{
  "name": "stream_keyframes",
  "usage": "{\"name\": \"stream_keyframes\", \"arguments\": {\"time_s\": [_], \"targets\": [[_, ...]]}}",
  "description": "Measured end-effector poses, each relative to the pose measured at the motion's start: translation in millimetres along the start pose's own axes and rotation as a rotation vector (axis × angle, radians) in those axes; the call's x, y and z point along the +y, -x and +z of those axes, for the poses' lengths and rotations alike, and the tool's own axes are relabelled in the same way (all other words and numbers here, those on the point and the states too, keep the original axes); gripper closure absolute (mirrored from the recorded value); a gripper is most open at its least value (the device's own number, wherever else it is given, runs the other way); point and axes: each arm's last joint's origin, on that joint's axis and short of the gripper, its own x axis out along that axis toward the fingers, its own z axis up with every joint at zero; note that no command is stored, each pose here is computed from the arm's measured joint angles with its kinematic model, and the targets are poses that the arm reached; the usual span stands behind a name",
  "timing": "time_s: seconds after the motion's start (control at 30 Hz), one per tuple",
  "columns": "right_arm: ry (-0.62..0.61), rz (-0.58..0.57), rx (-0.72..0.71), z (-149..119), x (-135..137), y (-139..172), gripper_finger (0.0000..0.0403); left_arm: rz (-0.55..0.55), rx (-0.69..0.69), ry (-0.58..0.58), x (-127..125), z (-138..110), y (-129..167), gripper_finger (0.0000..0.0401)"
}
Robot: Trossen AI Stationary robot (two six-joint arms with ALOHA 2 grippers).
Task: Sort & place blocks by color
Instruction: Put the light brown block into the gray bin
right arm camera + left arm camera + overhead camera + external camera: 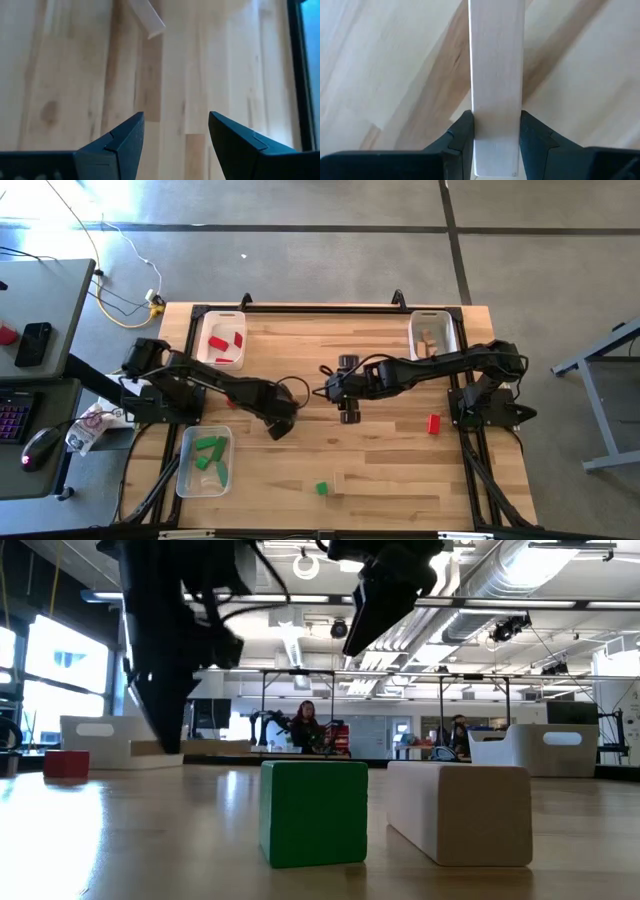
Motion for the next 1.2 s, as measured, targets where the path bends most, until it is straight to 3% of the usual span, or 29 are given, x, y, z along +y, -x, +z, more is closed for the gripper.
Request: {"name": "stream_keyframes", "arguments": {"time_s": [0.57, 0.83, 1.2], "targets": [[0.11, -0.006, -0.16, 16, -1, 1, 0.0194, -0.205, -0.364, -0.291, 5, 12, 62, 0.0298], [0.209, 0.009, -0.252, 26, 4, 12, 0.0194, -0.186, -0.424, -0.335, 6, 14, 67, 0.0301], [0.191, 0.051, -0.386, 56, -1, 51, 0.0194, -0.184, -0.567, -0.413, 1, 23, 73, 0.03]]}}
